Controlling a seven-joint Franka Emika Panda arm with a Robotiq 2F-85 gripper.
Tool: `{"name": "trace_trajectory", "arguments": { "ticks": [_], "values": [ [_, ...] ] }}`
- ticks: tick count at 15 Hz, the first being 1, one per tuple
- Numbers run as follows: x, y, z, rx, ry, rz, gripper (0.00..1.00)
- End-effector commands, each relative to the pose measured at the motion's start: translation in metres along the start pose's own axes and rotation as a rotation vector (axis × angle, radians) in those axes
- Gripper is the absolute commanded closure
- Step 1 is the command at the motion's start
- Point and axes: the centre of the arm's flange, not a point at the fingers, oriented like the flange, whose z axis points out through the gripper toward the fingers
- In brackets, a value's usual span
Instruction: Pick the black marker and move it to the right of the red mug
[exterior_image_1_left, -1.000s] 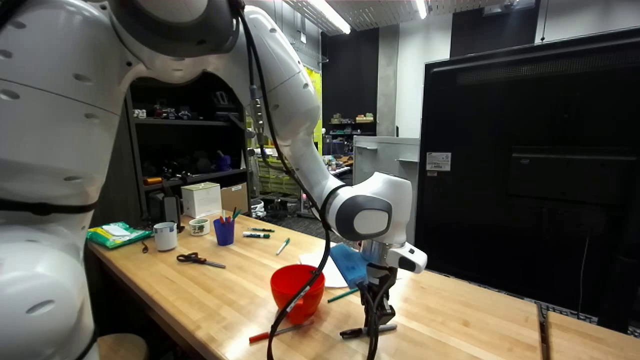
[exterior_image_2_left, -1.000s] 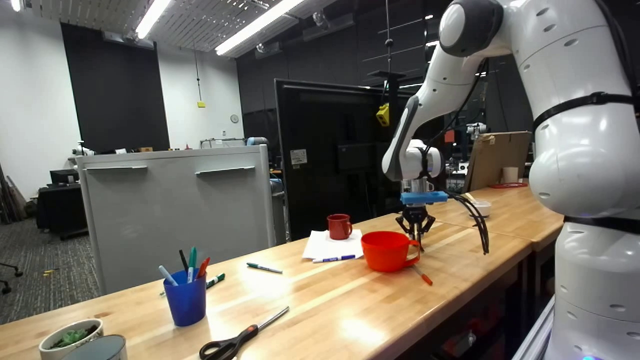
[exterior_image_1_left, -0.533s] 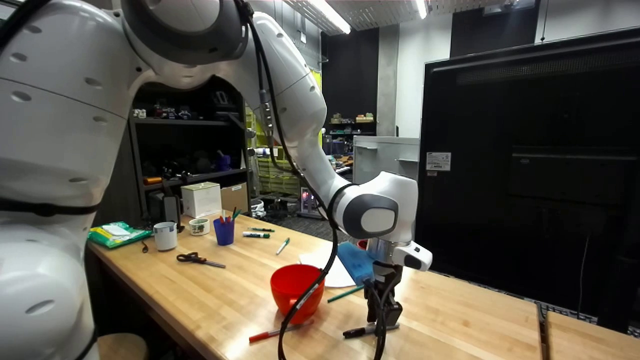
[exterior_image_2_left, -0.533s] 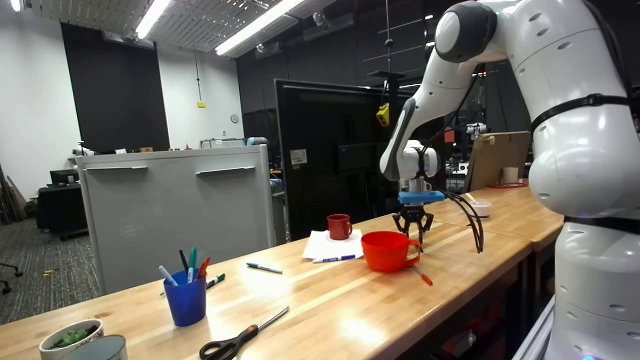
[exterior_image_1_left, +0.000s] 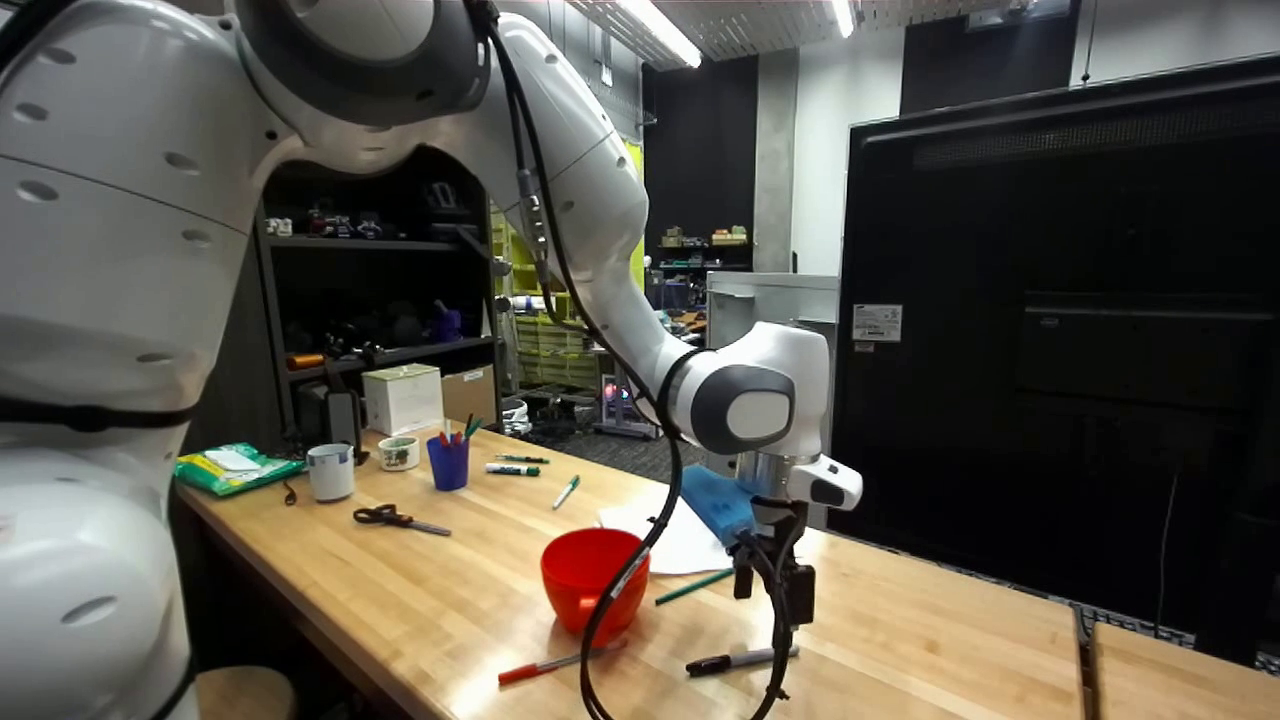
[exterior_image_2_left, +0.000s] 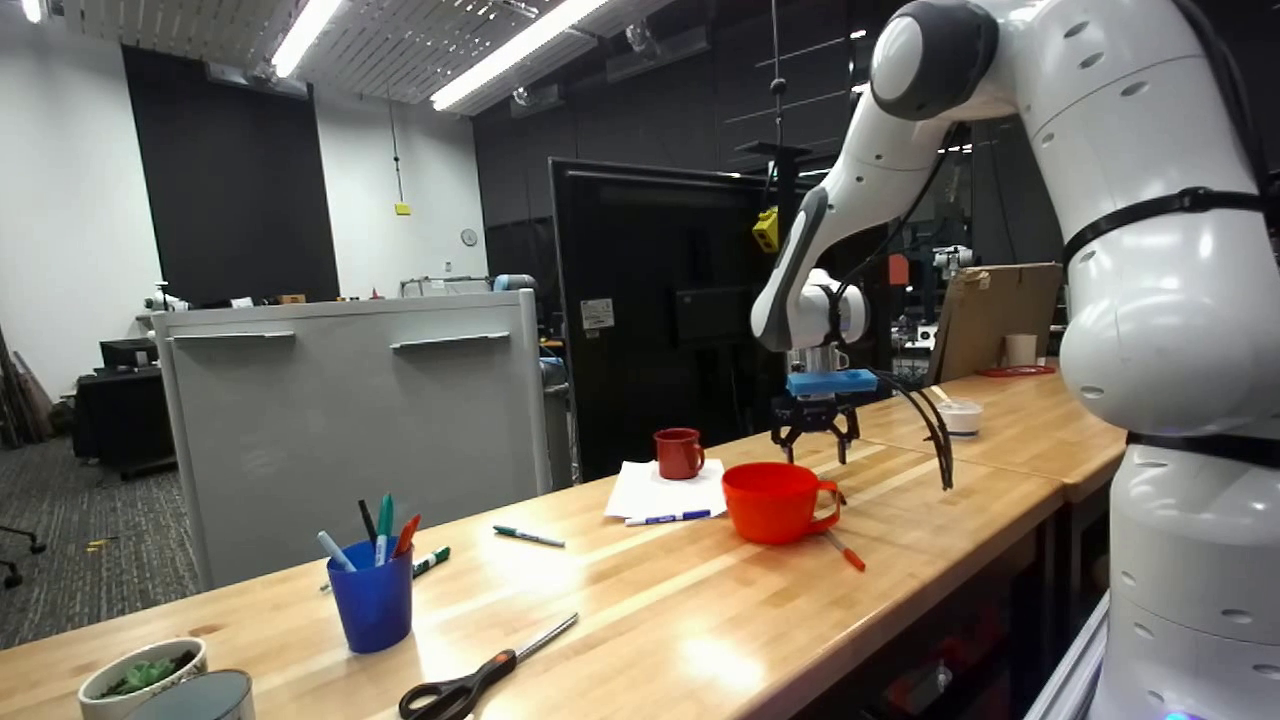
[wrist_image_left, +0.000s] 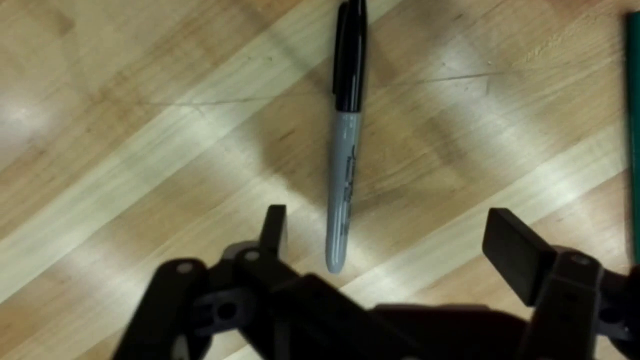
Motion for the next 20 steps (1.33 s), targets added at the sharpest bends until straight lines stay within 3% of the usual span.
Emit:
{"name": "trace_trajectory", "arguments": {
  "ticks": [1, 11, 20],
  "values": [
    [-0.012, -0.004, -0.032, -0.025, 0.036, -0.033, 0.00],
    [-0.067, -0.048, -0.123, -0.013, 0.134, -0.276, 0.00],
    [-0.173, -0.108, -0.212, -0.006, 0.190, -0.507, 0.00]
  ]
}}
